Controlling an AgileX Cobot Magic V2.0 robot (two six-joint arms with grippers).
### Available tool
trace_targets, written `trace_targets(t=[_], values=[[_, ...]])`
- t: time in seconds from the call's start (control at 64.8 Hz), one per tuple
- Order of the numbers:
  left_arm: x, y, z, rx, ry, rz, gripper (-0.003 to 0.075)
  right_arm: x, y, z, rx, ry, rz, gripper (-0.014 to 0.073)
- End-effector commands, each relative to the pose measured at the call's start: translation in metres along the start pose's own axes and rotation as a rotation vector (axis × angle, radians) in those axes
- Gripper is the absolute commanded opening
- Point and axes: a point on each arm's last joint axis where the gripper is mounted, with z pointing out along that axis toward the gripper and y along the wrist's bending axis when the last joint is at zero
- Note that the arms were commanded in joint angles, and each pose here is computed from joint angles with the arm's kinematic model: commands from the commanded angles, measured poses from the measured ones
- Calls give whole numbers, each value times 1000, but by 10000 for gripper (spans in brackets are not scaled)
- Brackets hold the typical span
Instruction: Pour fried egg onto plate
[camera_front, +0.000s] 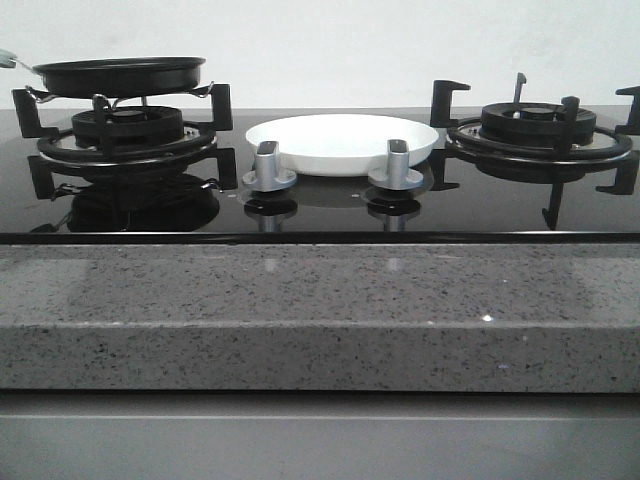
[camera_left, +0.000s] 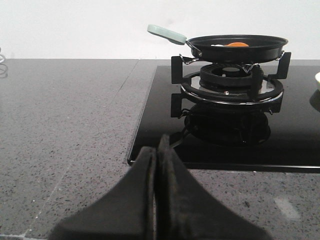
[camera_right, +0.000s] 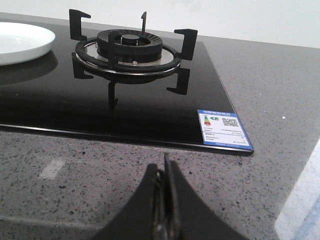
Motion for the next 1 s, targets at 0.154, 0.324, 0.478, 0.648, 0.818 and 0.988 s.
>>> trace_targets(t=[0.154,0.324,0.478,0.648,0.818,0.988], values=[[-7,0,-1,-2,-99,-20,-19,-9,0,-2,5,-99,1,-66],[-7,0,-1,-2,-100,-20,-19,-9,0,-2,5,-99,0,-66],[-7,0,-1,-2,-105,-20,-19,-10,0,-2,5,-115,0,-66],[-12,1,-2,-4,-154,-32,-20,-16,0,-3,4,-176,0,-66],[-37,1,-8,2,-221,-79,-20,-31,-1,-7,6,-219,0,-66],[-84,1,-12,-4,-223,9,-20,-78,-4,-24,16,-233,2,-66]])
